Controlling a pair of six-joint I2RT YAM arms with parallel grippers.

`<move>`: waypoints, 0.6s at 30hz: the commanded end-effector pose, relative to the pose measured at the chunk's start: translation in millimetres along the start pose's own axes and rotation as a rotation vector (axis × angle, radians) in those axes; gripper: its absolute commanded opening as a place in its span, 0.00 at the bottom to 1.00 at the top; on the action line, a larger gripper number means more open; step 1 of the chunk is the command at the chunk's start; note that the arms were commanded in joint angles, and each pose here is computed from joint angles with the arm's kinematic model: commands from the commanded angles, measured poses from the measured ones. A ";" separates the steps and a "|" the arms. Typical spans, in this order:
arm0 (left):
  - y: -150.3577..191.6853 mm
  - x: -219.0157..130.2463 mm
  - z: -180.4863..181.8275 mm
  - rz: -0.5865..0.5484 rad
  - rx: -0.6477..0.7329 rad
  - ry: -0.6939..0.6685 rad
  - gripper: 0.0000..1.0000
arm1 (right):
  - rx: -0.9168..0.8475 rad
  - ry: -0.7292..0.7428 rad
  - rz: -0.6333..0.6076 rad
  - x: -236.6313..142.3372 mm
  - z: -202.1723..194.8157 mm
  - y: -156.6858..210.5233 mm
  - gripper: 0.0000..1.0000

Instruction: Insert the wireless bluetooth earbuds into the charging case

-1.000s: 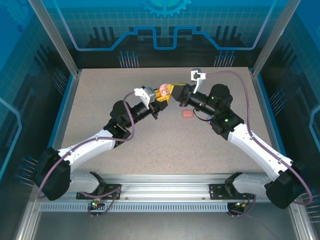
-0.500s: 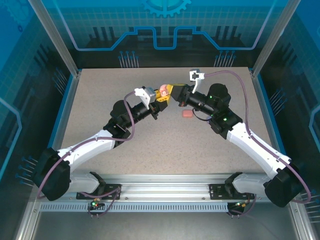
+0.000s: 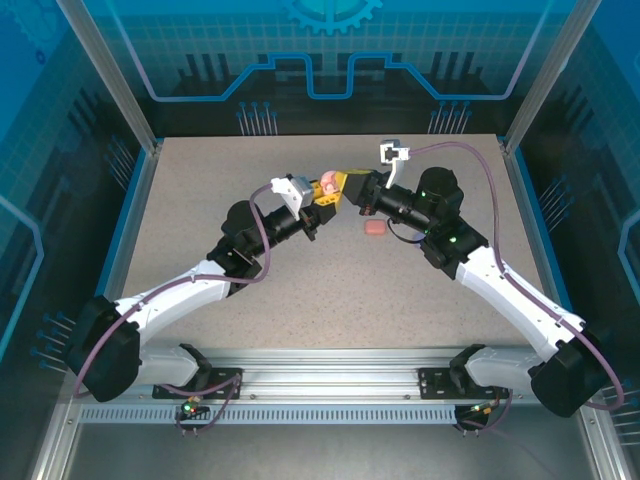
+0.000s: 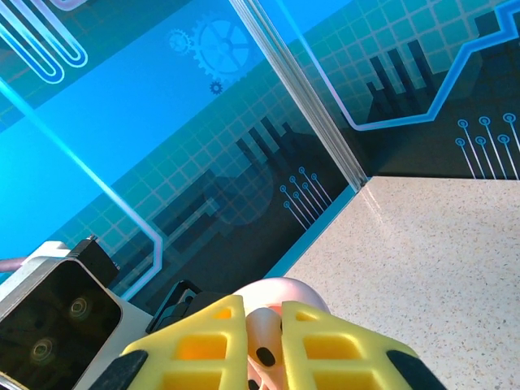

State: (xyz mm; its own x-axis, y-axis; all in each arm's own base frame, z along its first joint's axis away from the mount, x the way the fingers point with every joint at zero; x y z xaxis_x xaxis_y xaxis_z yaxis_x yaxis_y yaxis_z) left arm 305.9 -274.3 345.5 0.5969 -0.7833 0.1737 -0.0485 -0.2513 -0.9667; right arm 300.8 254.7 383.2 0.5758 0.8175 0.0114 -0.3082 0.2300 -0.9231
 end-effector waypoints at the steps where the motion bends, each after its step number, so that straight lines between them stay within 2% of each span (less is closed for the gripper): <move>1: -42.2 -4.5 -15.2 -0.114 0.046 0.041 0.00 | 0.003 0.025 0.033 -0.5 -8.5 8.8 0.16; 7: -39.9 -4.7 -15.1 -0.108 0.043 0.042 0.00 | 0.008 0.055 0.022 1.1 -13.0 3.3 0.31; 12: -38.8 -4.7 -15.5 -0.106 0.042 0.042 0.00 | 0.013 0.060 0.013 2.4 -14.7 -1.1 0.38; 14: -37.4 -4.6 -15.3 -0.103 0.041 0.042 0.00 | 0.010 0.054 0.005 1.4 -12.4 -5.1 0.48; 16: -34.5 -4.2 -13.6 -0.095 0.037 0.036 0.00 | -0.001 0.046 -0.014 -2.8 -7.2 -13.4 0.65; 18: -31.5 -4.2 -12.1 -0.089 0.034 0.032 0.00 | -0.015 0.039 -0.032 -10.8 -0.1 -24.3 0.72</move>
State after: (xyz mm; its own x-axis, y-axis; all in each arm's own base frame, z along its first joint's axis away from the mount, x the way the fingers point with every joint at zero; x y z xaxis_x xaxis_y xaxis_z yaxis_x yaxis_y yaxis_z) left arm 303.6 -273.0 350.6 0.5945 -0.7824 0.1855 -0.0391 -0.2586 -0.9652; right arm 308.7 251.2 372.0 0.5995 0.7994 -0.0386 -0.3426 0.2128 -0.9151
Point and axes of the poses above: each hand's point on the last joint's axis, 136 mm out from that joint toward the fingers, its own x axis out along the fingers, its own z axis along the line the jaws close on, y = z × x, the point moved 2 cm from there along -x, back along the fingers, and after that the axes turned 12 degrees about -x, right-handed, at the moved point
